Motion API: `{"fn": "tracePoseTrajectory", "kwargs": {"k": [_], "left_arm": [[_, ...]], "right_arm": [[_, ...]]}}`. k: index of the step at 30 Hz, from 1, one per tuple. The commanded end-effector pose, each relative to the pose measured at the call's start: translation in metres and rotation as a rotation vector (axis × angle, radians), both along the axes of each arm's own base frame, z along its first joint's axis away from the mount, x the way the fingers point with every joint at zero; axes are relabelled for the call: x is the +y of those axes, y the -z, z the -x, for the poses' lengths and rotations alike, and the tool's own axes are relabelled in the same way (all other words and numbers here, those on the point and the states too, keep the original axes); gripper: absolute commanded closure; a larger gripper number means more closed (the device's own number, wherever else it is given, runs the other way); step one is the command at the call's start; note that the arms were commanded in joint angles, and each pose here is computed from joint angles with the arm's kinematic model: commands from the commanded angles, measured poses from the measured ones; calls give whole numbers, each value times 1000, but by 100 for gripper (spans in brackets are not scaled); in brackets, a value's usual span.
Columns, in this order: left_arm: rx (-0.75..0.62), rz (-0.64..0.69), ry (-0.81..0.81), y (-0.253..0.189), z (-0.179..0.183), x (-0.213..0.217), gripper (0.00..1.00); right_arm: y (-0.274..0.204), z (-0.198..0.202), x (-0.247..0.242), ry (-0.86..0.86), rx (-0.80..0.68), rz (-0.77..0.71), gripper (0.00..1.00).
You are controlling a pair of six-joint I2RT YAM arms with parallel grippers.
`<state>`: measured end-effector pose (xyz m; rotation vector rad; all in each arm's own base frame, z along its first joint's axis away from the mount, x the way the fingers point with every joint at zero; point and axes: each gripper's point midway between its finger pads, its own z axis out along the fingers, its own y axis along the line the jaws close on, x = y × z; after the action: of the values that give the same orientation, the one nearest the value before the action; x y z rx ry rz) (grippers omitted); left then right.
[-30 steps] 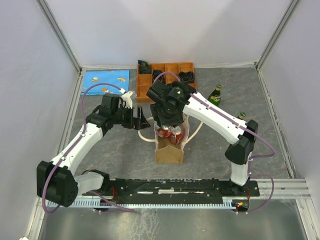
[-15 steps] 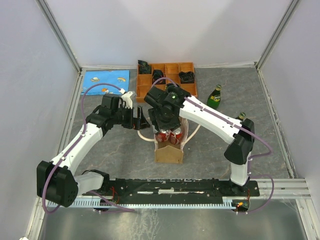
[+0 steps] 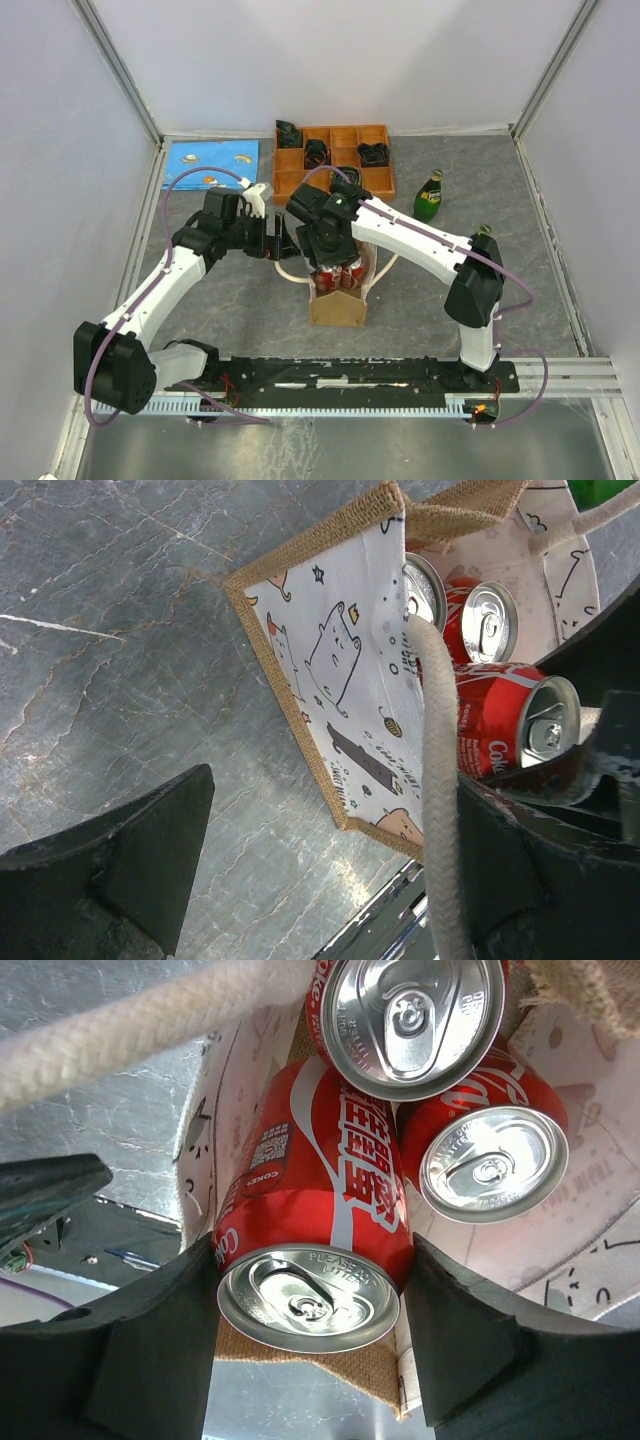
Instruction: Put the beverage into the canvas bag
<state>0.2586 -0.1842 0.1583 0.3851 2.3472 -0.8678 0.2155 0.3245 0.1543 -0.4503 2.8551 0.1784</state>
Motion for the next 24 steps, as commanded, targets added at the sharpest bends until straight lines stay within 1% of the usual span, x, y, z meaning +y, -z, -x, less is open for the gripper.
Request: {"fn": "tracePoseTrajectory", "kwargs": {"k": [1, 19, 20, 21, 22, 23, 24], "left_arm": [[-66, -13, 23, -6, -4, 2, 5], [-60, -8, 24, -3, 0, 3, 5], [-60, -8, 24, -3, 0, 3, 5], [-62, -8, 25, -4, 0, 2, 5], [-62, -8, 26, -4, 1, 3, 5], [-61, -7, 25, -3, 1, 3, 5], [-61, -7, 25, -3, 1, 3, 5]], "right_arm": [[-3, -16, 9, -3, -77, -31, 100], [43, -19, 8, -45, -53, 33, 100], [44, -19, 8, -46, -52, 34, 96], [44, -19, 8, -46, -52, 35, 88], [44, -19, 8, -47, -53, 34, 79], [42, -19, 8, -48, -55, 32, 66], [40, -19, 8, -47, -57, 28, 57]]}}
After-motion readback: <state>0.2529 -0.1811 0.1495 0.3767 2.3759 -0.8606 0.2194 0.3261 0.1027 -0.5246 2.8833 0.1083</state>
